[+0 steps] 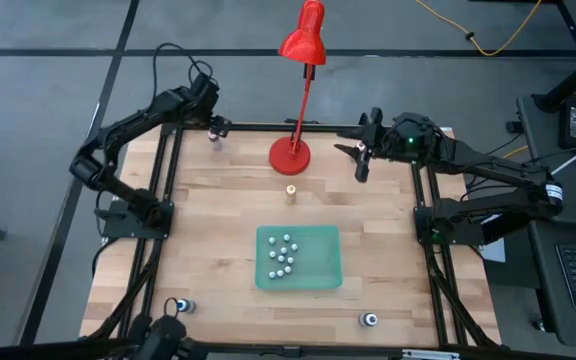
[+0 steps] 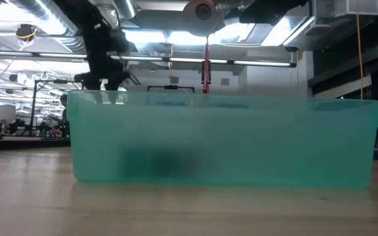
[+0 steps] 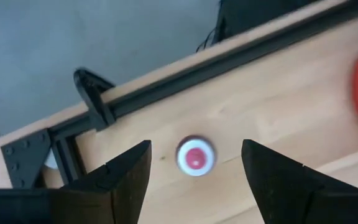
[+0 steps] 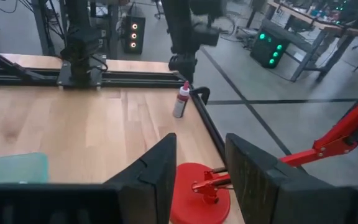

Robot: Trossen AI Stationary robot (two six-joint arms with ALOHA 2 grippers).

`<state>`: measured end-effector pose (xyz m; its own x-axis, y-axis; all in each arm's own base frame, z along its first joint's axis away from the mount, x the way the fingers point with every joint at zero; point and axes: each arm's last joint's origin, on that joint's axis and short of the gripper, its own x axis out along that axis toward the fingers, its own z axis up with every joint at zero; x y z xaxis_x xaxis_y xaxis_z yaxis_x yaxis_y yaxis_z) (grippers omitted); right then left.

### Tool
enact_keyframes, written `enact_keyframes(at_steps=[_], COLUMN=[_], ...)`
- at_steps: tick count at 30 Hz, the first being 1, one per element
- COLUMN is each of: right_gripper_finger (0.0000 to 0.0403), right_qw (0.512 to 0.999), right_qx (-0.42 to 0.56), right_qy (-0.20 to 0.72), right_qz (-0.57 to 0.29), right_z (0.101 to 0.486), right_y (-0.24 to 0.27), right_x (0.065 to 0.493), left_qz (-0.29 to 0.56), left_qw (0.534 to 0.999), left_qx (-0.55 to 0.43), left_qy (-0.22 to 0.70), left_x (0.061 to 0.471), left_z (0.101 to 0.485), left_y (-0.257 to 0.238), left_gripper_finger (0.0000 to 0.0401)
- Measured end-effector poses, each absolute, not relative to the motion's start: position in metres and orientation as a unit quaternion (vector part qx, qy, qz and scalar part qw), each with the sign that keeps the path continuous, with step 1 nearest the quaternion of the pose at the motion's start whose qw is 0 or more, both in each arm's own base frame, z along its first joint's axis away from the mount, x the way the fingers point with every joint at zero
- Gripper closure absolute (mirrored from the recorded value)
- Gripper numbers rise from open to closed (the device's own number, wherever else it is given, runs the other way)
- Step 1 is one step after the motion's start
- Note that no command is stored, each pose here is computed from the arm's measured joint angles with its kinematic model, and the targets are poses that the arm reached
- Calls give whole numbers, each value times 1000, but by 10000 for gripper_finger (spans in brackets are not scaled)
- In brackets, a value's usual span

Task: Pick & Place food coloring
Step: Put the big red food coloring bottle into the blue bin

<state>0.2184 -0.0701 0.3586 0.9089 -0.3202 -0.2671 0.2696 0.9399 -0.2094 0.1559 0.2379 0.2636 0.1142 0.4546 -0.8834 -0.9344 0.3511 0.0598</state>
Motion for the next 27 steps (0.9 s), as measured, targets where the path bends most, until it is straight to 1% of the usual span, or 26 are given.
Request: enact_keyframes(at_steps=[3, 9, 17, 21, 24, 27], right_gripper_finger=[263, 263, 263, 263, 263, 263], right_qw=[973, 973, 973, 973, 972, 972], right_qx=[-85, -71, -73, -74, -74, -75], right_qy=[146, 138, 135, 135, 135, 135], right_qz=[-158, -173, -174, -175, -174, -174], right_z=[360, 361, 362, 361, 361, 361], right_y=[-73, -78, -79, -79, -79, -79], right_x=[218, 216, 216, 216, 216, 216], left_qz=[488, 463, 443, 424, 416, 417], left_qw=[683, 680, 667, 668, 668, 667], left_qx=[-282, -291, -294, -312, -319, -319], left_qy=[465, 489, 522, 526, 528, 529], left_x=[154, 158, 163, 166, 168, 168], left_z=[251, 236, 217, 207, 203, 202], left_y=[245, 252, 259, 261, 263, 263], left_gripper_finger=[155, 154, 156, 155, 163, 185])
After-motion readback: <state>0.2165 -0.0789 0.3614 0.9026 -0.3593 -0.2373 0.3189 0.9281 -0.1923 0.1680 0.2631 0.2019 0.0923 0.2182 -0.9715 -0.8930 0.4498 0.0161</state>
